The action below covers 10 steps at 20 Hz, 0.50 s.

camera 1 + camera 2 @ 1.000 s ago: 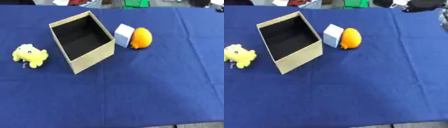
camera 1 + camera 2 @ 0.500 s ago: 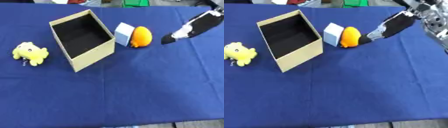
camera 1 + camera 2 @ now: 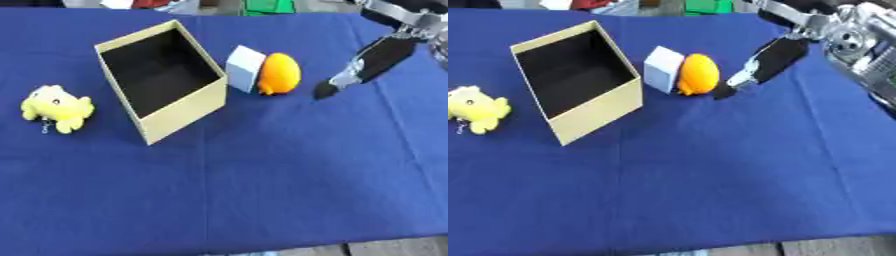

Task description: Pick up objects on the table and place them in the box.

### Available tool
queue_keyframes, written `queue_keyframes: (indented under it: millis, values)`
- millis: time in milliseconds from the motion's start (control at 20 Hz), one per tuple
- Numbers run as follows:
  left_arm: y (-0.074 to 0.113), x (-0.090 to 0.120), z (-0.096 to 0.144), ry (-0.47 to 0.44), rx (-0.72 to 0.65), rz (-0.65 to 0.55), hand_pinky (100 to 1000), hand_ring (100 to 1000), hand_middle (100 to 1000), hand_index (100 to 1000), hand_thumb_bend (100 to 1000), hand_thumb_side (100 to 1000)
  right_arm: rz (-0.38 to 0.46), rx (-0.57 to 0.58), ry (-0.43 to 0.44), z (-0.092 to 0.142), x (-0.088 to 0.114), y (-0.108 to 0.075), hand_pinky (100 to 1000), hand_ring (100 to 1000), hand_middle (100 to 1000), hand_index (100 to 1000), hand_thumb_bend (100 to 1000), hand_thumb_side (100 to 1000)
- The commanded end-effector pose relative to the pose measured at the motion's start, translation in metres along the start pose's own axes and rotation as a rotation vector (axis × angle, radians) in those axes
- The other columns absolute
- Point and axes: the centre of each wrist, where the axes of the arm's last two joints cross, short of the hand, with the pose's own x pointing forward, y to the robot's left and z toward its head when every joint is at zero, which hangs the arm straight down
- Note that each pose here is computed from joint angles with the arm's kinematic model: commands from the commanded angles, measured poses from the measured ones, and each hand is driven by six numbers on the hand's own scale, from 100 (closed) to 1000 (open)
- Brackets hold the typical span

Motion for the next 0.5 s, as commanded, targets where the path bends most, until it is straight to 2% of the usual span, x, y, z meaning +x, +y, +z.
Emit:
queue_keyframes:
  millis: [50, 500]
  values:
    - [0.008, 0.004, -0.007, -0.039, 0.009, -0.015, 649, 877, 810, 874, 663, 1000, -0.013, 0.014, 0.021, 0.000, -0.004, -0.015, 931, 957, 912, 974, 920, 554]
    - [0.008, 0.003, -0.007, -0.036, 0.009, -0.018, 649, 877, 810, 874, 663, 1000, -0.017, 0.090, 0.020, 0.001, -0.001, -0.032, 931, 957, 912, 974, 920, 554]
